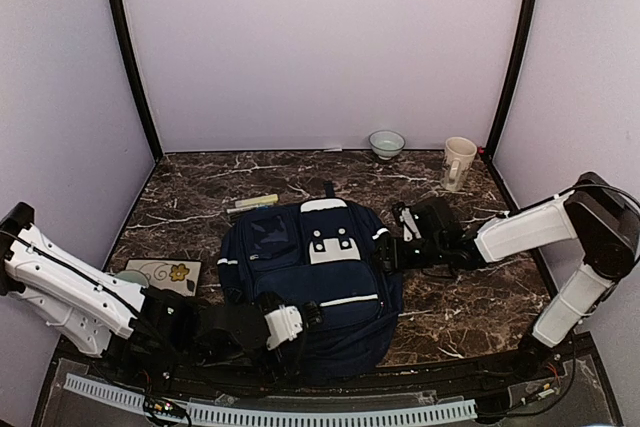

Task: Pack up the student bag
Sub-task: Adjust the student bag at the center of the board.

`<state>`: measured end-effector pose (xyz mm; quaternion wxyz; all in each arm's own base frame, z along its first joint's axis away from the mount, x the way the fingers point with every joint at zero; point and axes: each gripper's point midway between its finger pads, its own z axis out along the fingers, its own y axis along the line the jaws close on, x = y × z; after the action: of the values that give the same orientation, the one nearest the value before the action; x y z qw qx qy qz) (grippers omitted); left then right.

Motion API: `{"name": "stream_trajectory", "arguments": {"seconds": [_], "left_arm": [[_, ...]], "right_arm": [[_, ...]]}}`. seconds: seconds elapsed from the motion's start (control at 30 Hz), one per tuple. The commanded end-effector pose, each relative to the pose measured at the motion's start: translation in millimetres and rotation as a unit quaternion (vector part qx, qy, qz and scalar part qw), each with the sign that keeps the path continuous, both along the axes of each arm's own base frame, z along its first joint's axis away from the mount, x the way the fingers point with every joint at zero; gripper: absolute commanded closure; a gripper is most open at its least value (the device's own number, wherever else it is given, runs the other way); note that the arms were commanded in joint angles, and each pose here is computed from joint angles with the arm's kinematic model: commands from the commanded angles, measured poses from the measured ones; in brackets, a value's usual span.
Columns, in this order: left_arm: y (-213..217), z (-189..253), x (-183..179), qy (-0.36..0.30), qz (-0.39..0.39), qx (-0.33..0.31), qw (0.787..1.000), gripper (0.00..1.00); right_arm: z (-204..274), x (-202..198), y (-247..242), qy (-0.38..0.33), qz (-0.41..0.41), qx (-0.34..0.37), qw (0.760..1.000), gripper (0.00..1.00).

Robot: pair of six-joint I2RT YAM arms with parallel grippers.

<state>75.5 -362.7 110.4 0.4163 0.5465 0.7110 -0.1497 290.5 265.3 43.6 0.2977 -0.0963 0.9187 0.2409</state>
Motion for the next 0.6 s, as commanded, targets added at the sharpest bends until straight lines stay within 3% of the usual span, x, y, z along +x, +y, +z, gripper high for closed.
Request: {"name": "stream_trajectory", "arguments": {"seconds": [0.0, 0.13, 0.3, 0.43, 0.57], "left_arm": [[54.8, 33.0, 63.8, 0.012, 0.207, -0.037, 0.977, 0.02], [105.7, 28.5, 105.2, 0.049, 0.354, -0.047, 0.933, 0.04], [139.6, -0.5, 132.5, 0.112, 0.417, -0.064, 0.9, 0.02], [170.9, -19.4, 150.7, 0.138, 0.478, -0.062, 0.865, 0.01], [182.6, -38.0, 163.6, 0.171, 0.496, -0.081, 0.847, 0.01]], "right_arm": [[2.4, 7.6, 24.6, -0.006, 0.047, 0.032, 0.998, 0.37], [3.7, 11.1, 26.3, -0.008, 0.046, 0.031, 0.998, 0.68], [11.8, 10.8, 21.2, -0.016, 0.04, 0.026, 0.999, 0.95], [14.3, 8.4, 14.2, -0.023, 0.033, 0.021, 0.999, 1.0], [8.5, 3.9, 11.7, -0.016, 0.033, 0.021, 0.999, 1.0]]}}
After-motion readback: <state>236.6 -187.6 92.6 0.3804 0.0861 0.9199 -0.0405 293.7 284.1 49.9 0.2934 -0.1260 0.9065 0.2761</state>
